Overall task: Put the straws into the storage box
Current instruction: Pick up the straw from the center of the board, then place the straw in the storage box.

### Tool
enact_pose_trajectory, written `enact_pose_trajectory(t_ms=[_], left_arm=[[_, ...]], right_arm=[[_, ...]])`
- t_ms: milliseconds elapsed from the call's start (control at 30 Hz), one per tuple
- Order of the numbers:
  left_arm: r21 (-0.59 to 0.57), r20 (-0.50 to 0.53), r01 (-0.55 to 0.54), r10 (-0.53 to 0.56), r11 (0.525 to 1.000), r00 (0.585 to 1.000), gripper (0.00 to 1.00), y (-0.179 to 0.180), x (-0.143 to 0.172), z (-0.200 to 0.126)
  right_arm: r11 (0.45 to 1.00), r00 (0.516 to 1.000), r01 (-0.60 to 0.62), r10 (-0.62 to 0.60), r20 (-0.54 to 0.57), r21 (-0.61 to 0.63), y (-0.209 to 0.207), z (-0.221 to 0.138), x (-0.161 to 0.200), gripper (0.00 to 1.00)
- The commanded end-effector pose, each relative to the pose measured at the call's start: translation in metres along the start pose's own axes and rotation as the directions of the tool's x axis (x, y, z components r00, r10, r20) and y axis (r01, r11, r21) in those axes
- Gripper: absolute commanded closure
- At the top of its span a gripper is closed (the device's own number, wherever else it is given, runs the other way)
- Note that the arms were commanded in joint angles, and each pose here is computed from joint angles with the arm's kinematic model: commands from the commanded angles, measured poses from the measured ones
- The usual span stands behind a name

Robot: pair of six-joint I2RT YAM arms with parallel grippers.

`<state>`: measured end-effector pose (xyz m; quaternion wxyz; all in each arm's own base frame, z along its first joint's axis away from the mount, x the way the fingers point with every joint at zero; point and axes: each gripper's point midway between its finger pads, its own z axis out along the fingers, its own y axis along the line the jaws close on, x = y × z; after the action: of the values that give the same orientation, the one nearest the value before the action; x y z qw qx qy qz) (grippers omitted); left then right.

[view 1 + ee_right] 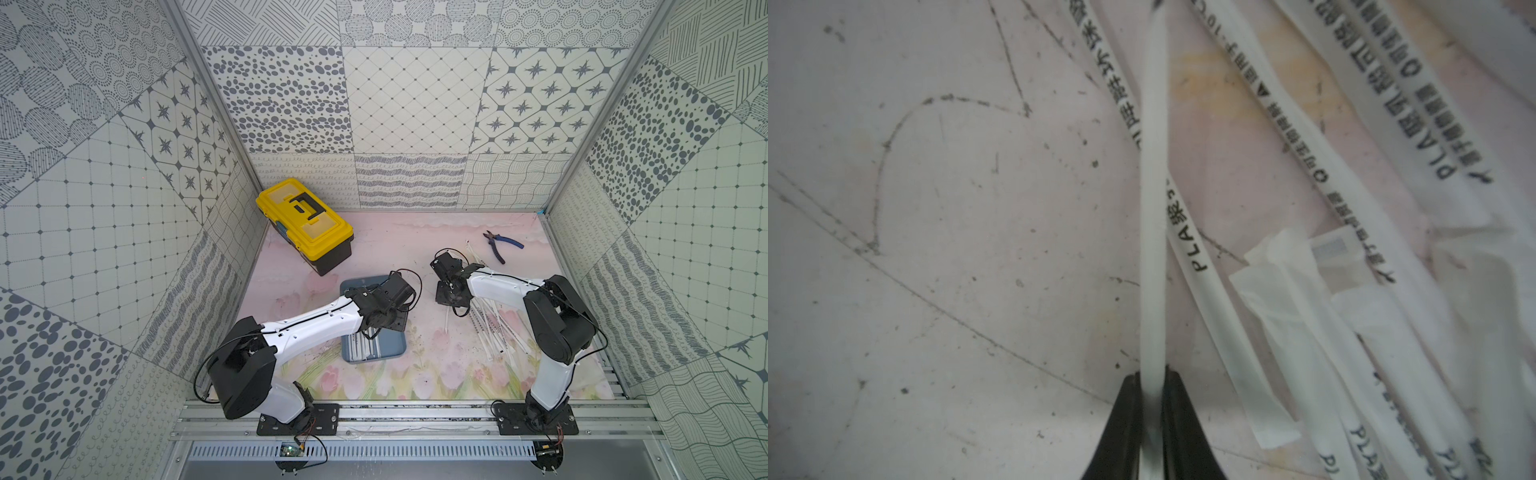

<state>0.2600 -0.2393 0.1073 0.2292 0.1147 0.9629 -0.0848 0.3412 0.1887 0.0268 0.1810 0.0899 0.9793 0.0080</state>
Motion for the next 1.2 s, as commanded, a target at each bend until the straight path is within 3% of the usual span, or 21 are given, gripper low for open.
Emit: enact_pose_trajectory(t_ms=[0, 200, 400, 733, 1167], left_arm=[[-0.069, 0.046, 0.017, -0.014, 0.997, 0.999, 0.40, 0.028, -0.008, -0.015], [-0.124, 0.106, 0.233, -0.220, 0.965, 0.970, 0.40, 0.104, 0.000, -0.046], [-0.090, 0.106, 0.399, -0.389, 0.913, 0.915, 0.41, 0.139, 0.021, -0.049], [-0.042, 0.090, 0.424, -0.419, 0.905, 0.903, 0.41, 0.133, 0.021, -0.042], [-0.025, 0.087, 0.430, -0.427, 0.902, 0.900, 0.41, 0.130, 0.020, -0.041]], right_arm=[[0.997, 0.998, 0.026, -0.022, 0.055, -0.073, 0.019, -0.030, -0.005, 0.89], [0.923, 0.983, 0.181, -0.156, 0.100, -0.339, 0.128, -0.102, 0.030, 0.90], [0.838, 0.972, 0.218, -0.231, 0.037, -0.500, 0.210, -0.093, 0.072, 0.91], [0.853, 0.960, 0.151, -0.246, -0.130, -0.499, 0.222, -0.039, 0.112, 0.91], [0.873, 0.960, 0.179, -0.256, -0.115, -0.453, 0.221, -0.027, 0.108, 0.83]])
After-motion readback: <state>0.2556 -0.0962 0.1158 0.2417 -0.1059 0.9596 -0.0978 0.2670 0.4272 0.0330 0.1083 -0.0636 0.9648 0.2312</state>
